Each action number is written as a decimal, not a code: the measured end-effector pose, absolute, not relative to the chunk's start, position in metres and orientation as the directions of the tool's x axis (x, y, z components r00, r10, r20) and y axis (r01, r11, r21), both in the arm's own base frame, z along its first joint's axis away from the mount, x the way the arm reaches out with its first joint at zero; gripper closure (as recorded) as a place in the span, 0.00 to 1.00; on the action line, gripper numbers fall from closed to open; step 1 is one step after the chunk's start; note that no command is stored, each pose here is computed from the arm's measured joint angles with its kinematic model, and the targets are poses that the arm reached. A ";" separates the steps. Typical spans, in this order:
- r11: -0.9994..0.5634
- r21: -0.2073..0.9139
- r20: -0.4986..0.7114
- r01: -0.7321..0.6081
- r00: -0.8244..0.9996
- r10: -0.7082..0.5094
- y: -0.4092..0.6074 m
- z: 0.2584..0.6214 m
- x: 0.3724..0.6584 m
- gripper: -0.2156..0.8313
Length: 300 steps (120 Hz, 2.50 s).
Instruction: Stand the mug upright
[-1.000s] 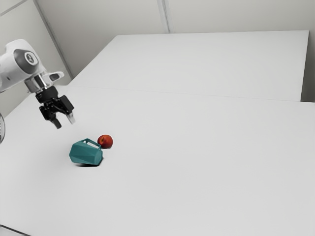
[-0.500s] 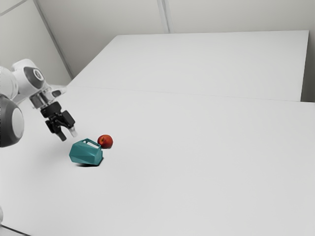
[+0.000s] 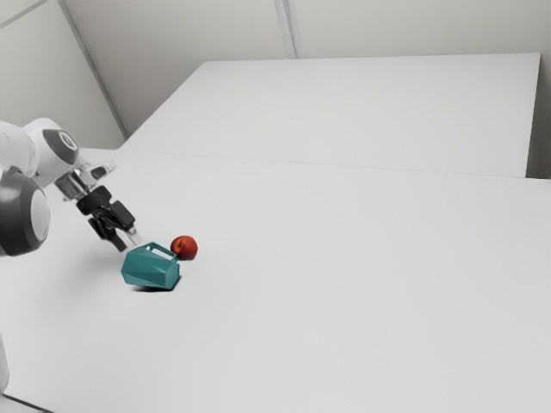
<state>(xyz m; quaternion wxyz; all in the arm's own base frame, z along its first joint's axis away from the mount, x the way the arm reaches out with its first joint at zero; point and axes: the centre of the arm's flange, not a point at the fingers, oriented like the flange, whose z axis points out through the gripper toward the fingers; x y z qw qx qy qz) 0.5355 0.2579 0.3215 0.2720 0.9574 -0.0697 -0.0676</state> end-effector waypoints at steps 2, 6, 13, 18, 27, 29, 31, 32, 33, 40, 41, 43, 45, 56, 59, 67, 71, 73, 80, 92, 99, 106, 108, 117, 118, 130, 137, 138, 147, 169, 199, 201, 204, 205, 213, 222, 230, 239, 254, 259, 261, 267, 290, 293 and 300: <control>-0.839 0.535 -0.088 -0.095 0.982 -0.168 0.258 0.321 0.535 0.21; -0.834 0.545 -0.084 -0.092 0.983 -0.164 0.259 0.318 0.533 0.21; -0.826 0.557 -0.078 -0.089 0.984 -0.159 0.261 0.315 0.529 0.21; -0.821 0.563 -0.075 -0.089 0.985 -0.158 0.262 0.314 0.528 0.21; -0.814 0.574 -0.073 -0.087 0.985 -0.157 0.263 0.310 0.524 0.21; -0.813 0.576 -0.072 -0.088 0.985 -0.157 0.263 0.310 0.523 0.21; -0.811 0.578 -0.070 -0.088 0.985 -0.157 0.264 0.309 0.523 0.21; -0.810 0.580 -0.070 -0.088 0.985 -0.156 0.264 0.309 0.522 0.21; -0.809 0.581 -0.069 -0.087 0.985 -0.156 0.263 0.309 0.522 0.21; -0.799 0.595 -0.064 -0.085 0.986 -0.153 0.262 0.306 0.520 0.21; -0.797 0.598 -0.064 -0.084 0.986 -0.152 0.262 0.305 0.519 0.21; -0.794 0.602 -0.063 -0.082 0.987 -0.150 0.262 0.304 0.518 0.21; -0.791 0.606 -0.062 -0.081 0.987 -0.149 0.262 0.303 0.517 0.21; -0.777 0.625 -0.057 -0.078 0.988 -0.145 0.261 0.300 0.514 0.21; -0.774 0.629 -0.056 -0.078 0.988 -0.145 0.260 0.300 0.514 0.21; -0.765 0.639 -0.053 -0.077 0.988 -0.144 0.259 0.299 0.512 0.21; -0.762 0.643 -0.052 -0.077 0.988 -0.144 0.259 0.298 0.511 0.21; -0.760 0.646 -0.050 -0.078 0.988 -0.144 0.259 0.298 0.511 0.21; -0.753 0.653 -0.047 -0.078 0.989 -0.143 0.257 0.297 0.510 0.21; -0.739 0.670 -0.044 -0.074 0.989 -0.139 0.255 0.294 0.508 0.21; -0.730 0.680 -0.045 -0.068 0.990 -0.135 0.254 0.291 0.505 0.21; -0.722 0.688 -0.047 -0.064 0.990 -0.132 0.253 0.288 0.503 0.21; -0.720 0.691 -0.048 -0.061 0.990 -0.130 0.253 0.287 0.501 0.21; -0.711 0.701 -0.048 -0.055 0.991 -0.123 0.253 0.284 0.498 0.21; -0.710 0.702 -0.048 -0.053 0.991 -0.123 0.253 0.284 0.498 0.21; -0.696 0.716 -0.046 -0.046 0.992 -0.114 0.252 0.281 0.495 0.21; -0.689 0.724 -0.044 -0.044 0.993 -0.110 0.251 0.280 0.494 0.21; -0.688 0.724 -0.044 -0.044 0.993 -0.110 0.251 0.280 0.494 0.21; -0.679 0.733 -0.040 -0.041 0.994 -0.103 0.250 0.279 0.493 0.21; -0.654 0.756 -0.031 -0.030 0.996 -0.082 0.249 0.275 0.489 0.23; -0.639 0.768 -0.024 -0.027 0.997 -0.072 0.248 0.274 0.487 0.37; -0.639 0.769 -0.024 -0.028 0.997 -0.072 0.248 0.274 0.487 0.38; -0.638 0.769 -0.023 -0.028 0.997 -0.071 0.248 0.274 0.487 0.40; -0.638 0.770 -0.023 -0.028 0.997 -0.071 0.248 0.275 0.487 0.40; -0.636 0.771 -0.019 -0.030 0.997 -0.071 0.248 0.275 0.487 0.45; -0.633 0.774 -0.015 -0.032 0.997 -0.070 0.247 0.276 0.488 0.50; -0.630 0.776 -0.013 -0.033 0.998 -0.069 0.246 0.276 0.488 0.55; -0.627 0.779 -0.010 -0.035 0.998 -0.067 0.246 0.277 0.489 0.61; -0.620 0.784 -0.003 -0.038 0.998 -0.065 0.244 0.279 0.490 0.72; -0.618 0.785 -0.001 -0.040 0.998 -0.065 0.244 0.279 0.490 0.76; -0.617 0.786 0.000 -0.040 0.998 -0.065 0.243 0.279 0.490 0.77; -0.615 0.787 0.003 -0.043 0.998 -0.066 0.242 0.280 0.491 0.81; -0.607 0.793 0.020 -0.062 0.997 -0.075 0.233 0.288 0.497 0.89; -0.606 0.793 0.022 -0.064 0.997 -0.077 0.231 0.290 0.498 0.89; -0.605 0.793 0.031 -0.073 0.996 -0.080 0.229 0.296 0.500 0.91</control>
